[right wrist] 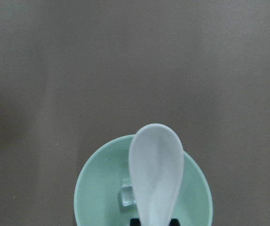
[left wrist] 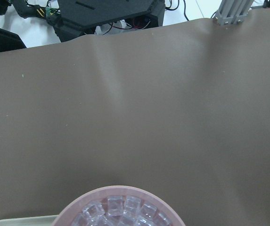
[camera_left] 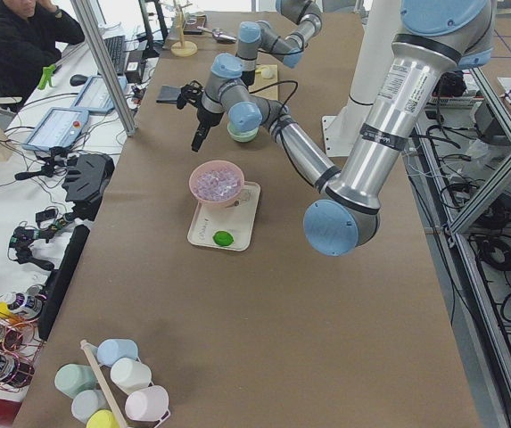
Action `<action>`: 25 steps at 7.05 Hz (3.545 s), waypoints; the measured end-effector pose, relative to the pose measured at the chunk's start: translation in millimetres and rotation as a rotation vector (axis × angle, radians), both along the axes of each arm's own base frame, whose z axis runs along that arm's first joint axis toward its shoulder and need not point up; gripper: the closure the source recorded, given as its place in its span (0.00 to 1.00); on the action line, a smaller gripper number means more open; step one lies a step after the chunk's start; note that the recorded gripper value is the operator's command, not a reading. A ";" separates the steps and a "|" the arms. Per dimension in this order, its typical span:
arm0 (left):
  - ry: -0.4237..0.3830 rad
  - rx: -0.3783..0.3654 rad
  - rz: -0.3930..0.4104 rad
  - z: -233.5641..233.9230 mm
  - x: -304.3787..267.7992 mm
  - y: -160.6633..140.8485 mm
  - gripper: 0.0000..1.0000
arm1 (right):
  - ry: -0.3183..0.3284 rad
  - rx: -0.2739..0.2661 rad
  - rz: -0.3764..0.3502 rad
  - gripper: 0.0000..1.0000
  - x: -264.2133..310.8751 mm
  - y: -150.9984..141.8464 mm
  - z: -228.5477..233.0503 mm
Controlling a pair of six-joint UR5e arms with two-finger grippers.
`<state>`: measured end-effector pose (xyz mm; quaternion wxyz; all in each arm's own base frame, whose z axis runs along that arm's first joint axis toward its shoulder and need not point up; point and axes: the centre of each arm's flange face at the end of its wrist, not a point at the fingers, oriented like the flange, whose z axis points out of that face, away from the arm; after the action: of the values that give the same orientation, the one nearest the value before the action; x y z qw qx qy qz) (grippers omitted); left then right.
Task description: Put spoon and ice into bowl
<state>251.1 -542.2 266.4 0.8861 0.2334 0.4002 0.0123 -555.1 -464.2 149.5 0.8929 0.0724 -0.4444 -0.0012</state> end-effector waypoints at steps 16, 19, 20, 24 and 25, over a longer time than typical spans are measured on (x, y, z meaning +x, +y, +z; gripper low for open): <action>-0.134 -0.186 0.060 261.8 -260.4 -32.6 0.02 | 0.194 0.096 -0.207 0.00 492.4 -76.6 317.5; -0.092 -0.325 0.016 299.0 -301.6 -16.2 0.02 | 0.180 -0.010 -0.163 0.00 550.3 -47.6 384.1; -0.073 -0.350 0.010 302.1 -307.4 -6.8 0.02 | 0.165 -0.044 -0.150 0.00 559.8 -38.0 398.5; -0.053 -0.382 0.003 311.7 -311.0 23.7 0.02 | 0.114 -0.147 -0.108 0.00 586.6 3.3 444.9; -0.052 -0.387 0.003 314.1 -311.0 26.5 0.02 | 0.113 -0.147 -0.102 0.00 589.2 4.6 445.1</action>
<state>-59.9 -515.7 580.5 0.9245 0.0577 0.3723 -0.0573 34.1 -459.6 594.7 0.9181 -0.0164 -0.3956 -0.0183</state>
